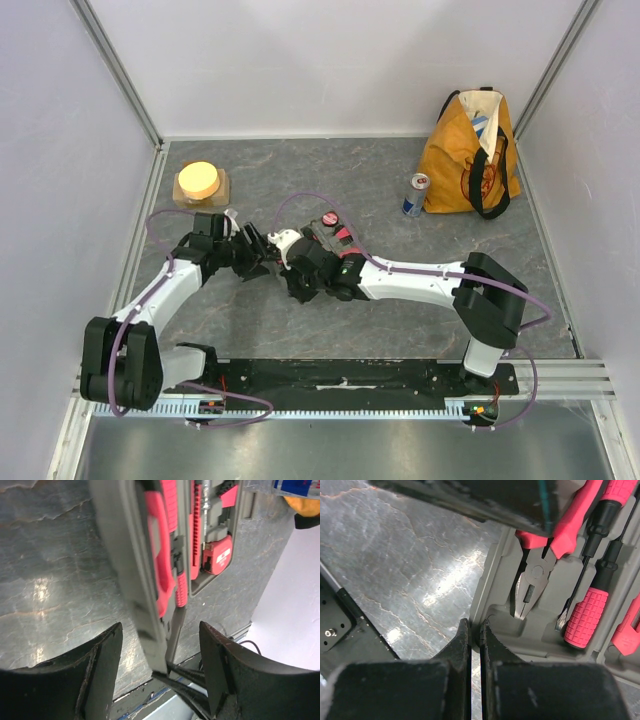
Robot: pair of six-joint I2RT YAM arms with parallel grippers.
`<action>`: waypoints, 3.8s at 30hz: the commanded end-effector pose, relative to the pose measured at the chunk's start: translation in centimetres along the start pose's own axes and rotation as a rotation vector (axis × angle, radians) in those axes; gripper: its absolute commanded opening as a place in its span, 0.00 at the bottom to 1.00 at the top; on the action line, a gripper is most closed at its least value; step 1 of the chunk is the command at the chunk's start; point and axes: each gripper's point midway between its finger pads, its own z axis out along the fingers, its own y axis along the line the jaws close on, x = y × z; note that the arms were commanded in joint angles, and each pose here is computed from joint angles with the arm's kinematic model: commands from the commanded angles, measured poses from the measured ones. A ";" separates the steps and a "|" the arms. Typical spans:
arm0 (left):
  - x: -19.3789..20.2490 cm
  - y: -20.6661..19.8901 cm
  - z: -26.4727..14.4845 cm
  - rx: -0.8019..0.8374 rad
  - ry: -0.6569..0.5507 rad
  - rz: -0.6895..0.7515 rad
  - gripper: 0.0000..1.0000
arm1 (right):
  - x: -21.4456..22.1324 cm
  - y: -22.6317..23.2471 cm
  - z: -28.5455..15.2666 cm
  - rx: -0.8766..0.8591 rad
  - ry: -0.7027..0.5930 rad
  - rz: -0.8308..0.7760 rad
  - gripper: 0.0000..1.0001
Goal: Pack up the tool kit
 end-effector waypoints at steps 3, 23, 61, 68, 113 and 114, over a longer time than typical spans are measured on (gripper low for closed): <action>-1.1 -1.4 1.1 0.088 -0.012 0.074 0.69 | -4.2 3.6 -0.7 -0.151 -0.130 0.013 0.00; -3.1 1.6 3.5 -0.171 0.125 0.108 0.13 | -6.4 0.8 -0.9 0.039 -0.183 0.107 0.45; -6.4 -1.2 -1.0 -0.288 0.140 0.367 0.21 | 6.2 -17.2 -0.5 0.374 0.135 0.421 0.46; -6.0 -2.2 -0.9 -0.263 0.143 0.370 0.33 | 6.5 -16.2 0.5 0.311 0.128 0.460 0.45; -0.4 -9.2 4.2 -0.132 0.116 0.362 0.51 | 8.4 -22.2 -8.0 0.616 0.043 0.632 0.44; -0.6 -8.5 4.3 -0.165 0.097 0.350 0.52 | 8.0 -22.1 -8.3 0.600 0.036 0.627 0.46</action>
